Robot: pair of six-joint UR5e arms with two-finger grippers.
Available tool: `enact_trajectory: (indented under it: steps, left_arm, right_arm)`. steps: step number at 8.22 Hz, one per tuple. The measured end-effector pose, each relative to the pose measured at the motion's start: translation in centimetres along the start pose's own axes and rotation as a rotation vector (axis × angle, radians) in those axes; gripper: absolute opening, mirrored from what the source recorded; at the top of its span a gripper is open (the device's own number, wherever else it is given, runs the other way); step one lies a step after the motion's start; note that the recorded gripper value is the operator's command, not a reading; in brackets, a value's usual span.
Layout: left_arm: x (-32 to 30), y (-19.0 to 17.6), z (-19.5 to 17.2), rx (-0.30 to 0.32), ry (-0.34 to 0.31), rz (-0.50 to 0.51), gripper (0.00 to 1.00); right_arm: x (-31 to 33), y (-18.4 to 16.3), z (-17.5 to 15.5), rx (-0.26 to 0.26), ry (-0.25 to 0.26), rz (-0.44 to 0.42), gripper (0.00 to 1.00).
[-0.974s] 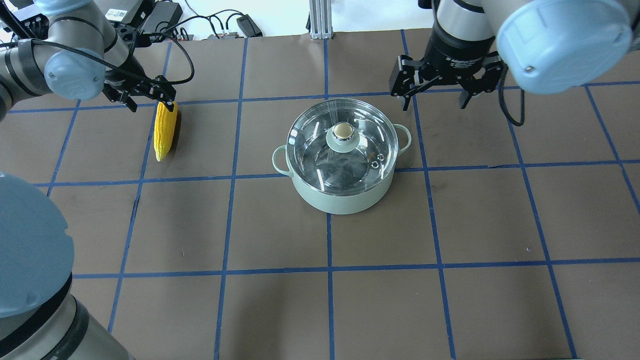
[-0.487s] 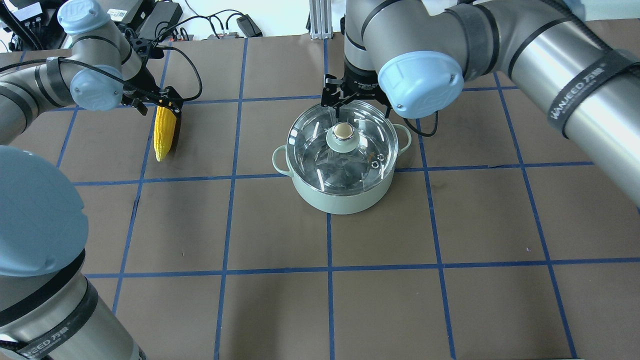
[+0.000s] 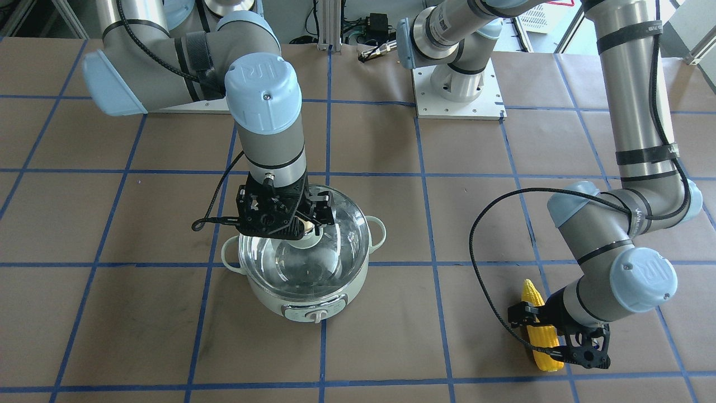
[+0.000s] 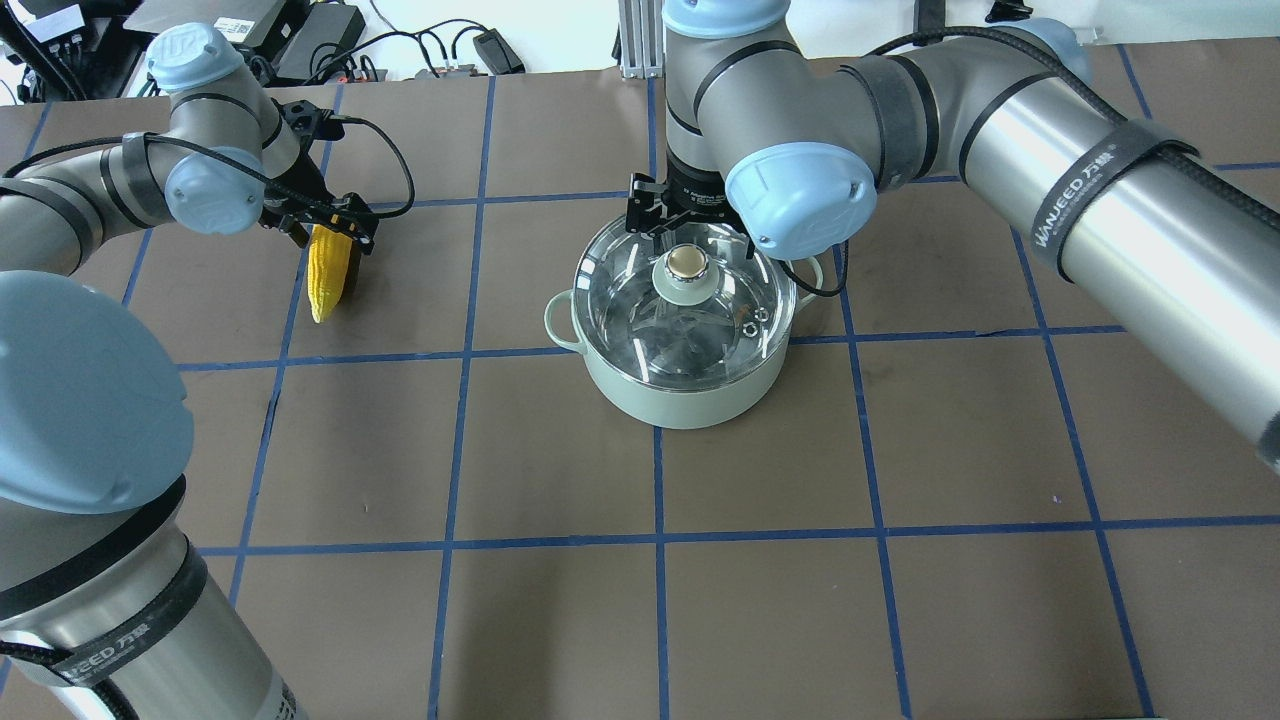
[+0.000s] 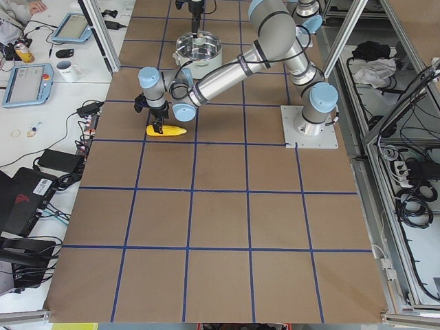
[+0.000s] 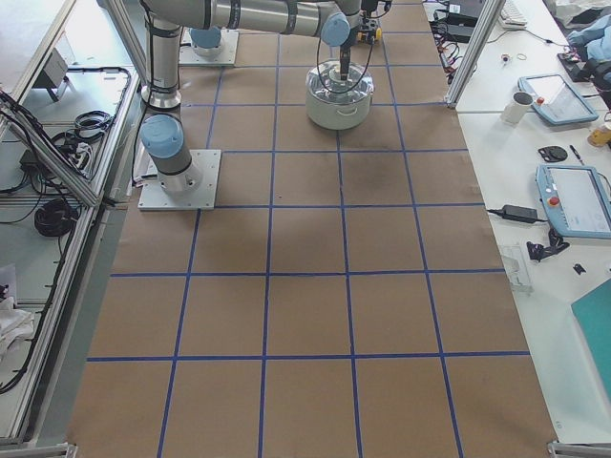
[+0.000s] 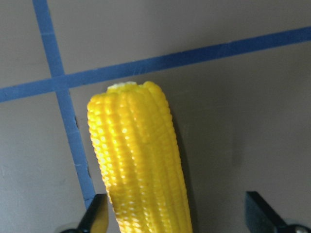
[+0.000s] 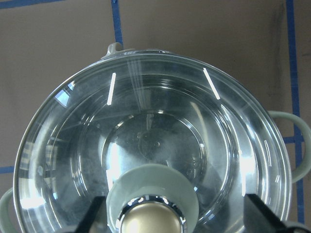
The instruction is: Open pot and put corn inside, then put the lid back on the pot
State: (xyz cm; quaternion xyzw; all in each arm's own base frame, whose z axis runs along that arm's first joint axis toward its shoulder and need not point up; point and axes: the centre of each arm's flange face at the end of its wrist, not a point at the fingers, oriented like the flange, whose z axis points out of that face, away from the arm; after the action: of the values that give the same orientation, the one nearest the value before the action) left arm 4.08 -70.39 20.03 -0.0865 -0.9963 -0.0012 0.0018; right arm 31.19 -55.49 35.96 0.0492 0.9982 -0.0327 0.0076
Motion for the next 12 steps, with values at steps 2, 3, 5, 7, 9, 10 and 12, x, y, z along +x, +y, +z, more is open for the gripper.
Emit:
enact_trajectory:
  steps: [2, 3, 5, 7, 9, 10, 12]
  left_arm:
    - [-0.2, 0.0, 0.2, -0.008, -0.016, 0.002, 0.81]
    - [-0.4, 0.0, 0.3, -0.015, -0.032, 0.001, 0.30]
    - [-0.5, 0.1, 0.3, -0.022, -0.045, -0.008, 0.00]
    - [-0.6, 0.1, 0.3, -0.023, -0.049, -0.010, 0.00]
    - [-0.6, 0.1, 0.1, -0.022, -0.050, -0.013, 0.00]
    - [-0.6, 0.2, -0.6, -0.017, -0.054, -0.017, 0.00]
    - [-0.2, 0.9, -4.0, -0.005, -0.062, -0.032, 0.00]
  right_arm:
    - [-0.2, 0.0, 0.7, 0.001, -0.012, 0.002, 0.96]
    - [-0.3, 0.1, 0.8, -0.005, -0.026, 0.002, 0.94]
    - [-0.4, 0.2, 0.9, -0.012, -0.041, 0.004, 0.84]
    - [-0.5, 0.2, 0.9, -0.013, -0.043, 0.007, 0.71]
    - [-0.5, 0.2, 1.0, -0.017, -0.043, 0.005, 0.60]
    - [-0.5, 0.2, 1.1, -0.019, -0.042, 0.002, 0.45]
    - [-0.5, 0.2, 1.0, -0.018, -0.042, -0.003, 0.18]
